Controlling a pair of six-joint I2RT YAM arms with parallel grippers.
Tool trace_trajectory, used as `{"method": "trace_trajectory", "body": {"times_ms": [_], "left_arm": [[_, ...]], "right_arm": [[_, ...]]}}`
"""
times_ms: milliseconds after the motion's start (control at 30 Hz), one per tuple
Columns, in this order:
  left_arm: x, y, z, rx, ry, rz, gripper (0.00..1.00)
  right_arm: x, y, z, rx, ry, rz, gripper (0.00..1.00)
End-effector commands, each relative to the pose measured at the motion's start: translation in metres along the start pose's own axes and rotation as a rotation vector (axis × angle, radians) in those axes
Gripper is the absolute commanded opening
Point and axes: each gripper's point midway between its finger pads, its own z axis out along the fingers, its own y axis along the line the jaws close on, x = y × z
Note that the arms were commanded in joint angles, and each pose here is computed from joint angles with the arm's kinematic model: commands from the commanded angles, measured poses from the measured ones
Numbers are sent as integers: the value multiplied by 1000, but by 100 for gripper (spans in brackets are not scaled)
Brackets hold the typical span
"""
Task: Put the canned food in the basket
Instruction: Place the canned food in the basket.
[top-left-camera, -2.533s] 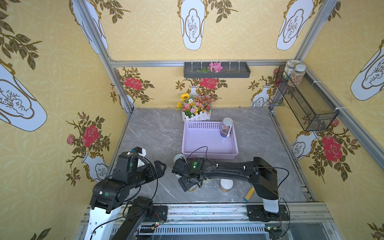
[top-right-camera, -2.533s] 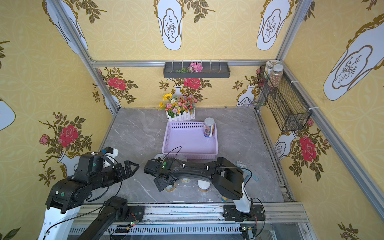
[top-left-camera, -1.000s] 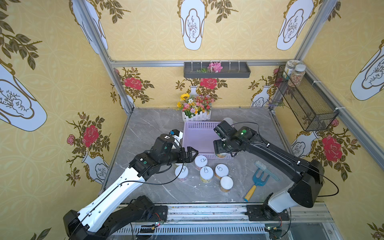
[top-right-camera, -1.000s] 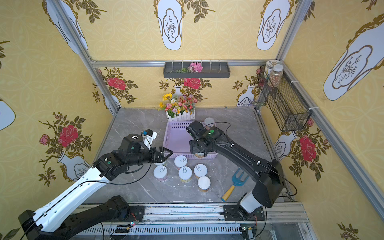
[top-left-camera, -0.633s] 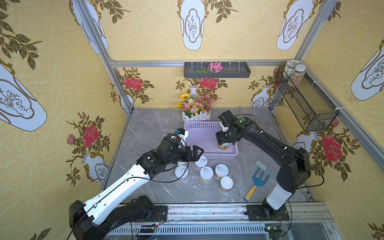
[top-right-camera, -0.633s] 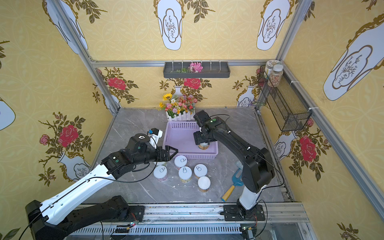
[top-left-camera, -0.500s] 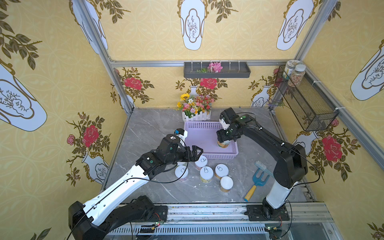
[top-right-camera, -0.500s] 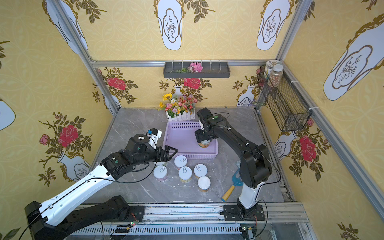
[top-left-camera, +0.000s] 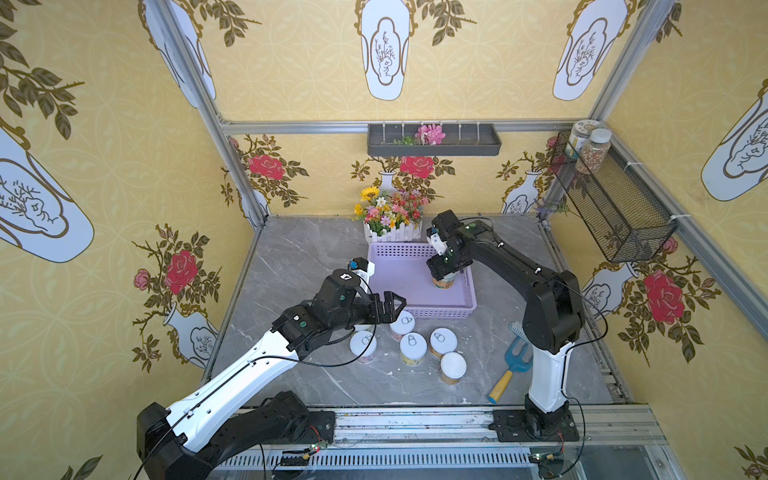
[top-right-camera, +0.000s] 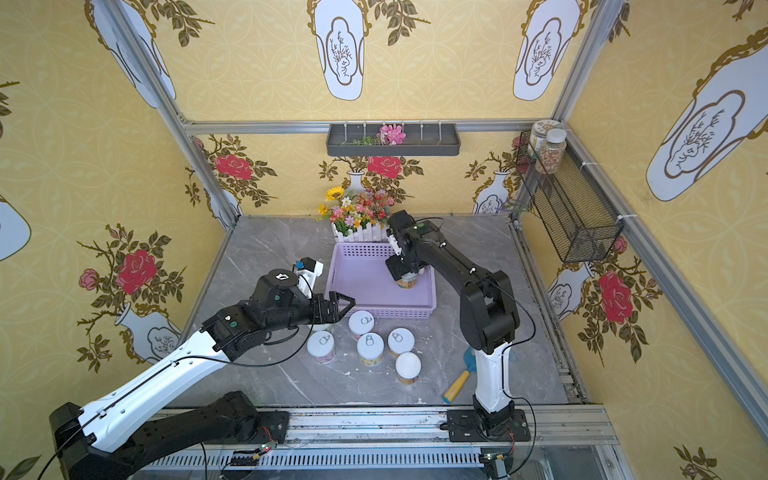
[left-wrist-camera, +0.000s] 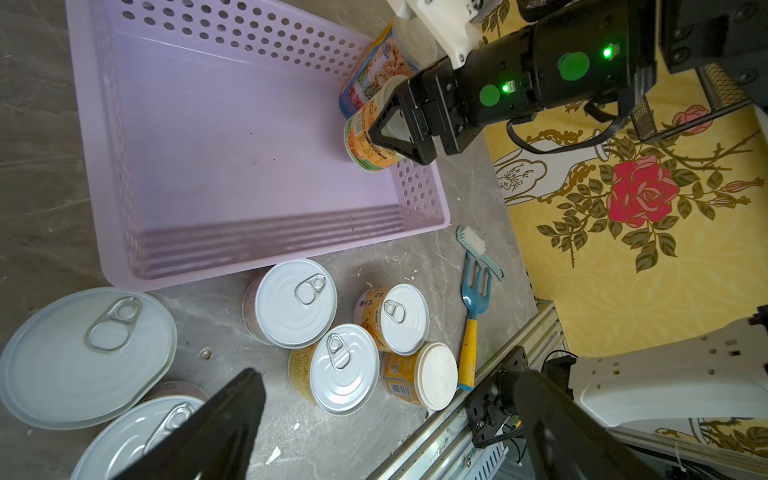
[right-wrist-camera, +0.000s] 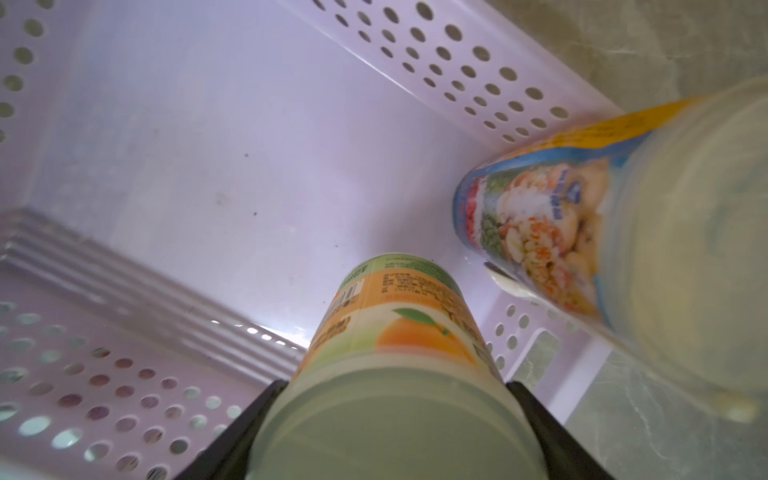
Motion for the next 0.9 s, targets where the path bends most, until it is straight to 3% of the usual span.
{"method": "trace_trajectory", "body": {"times_ms": [0,633,767,867], "left_arm": [[0,-2,2,10,1,5,100],[1,0,1,4,-1,3,100],[1,0,0,6,-2,2,100],[2,0,0,5,-2,1,100]], "right_arm": [[-6,-15,1,93,-5,-2,63],[11,-25,33,174,84,-7,64],[12,-27,37,182,89,-5,69],[13,-29,41,199,98,-2,78]]}}
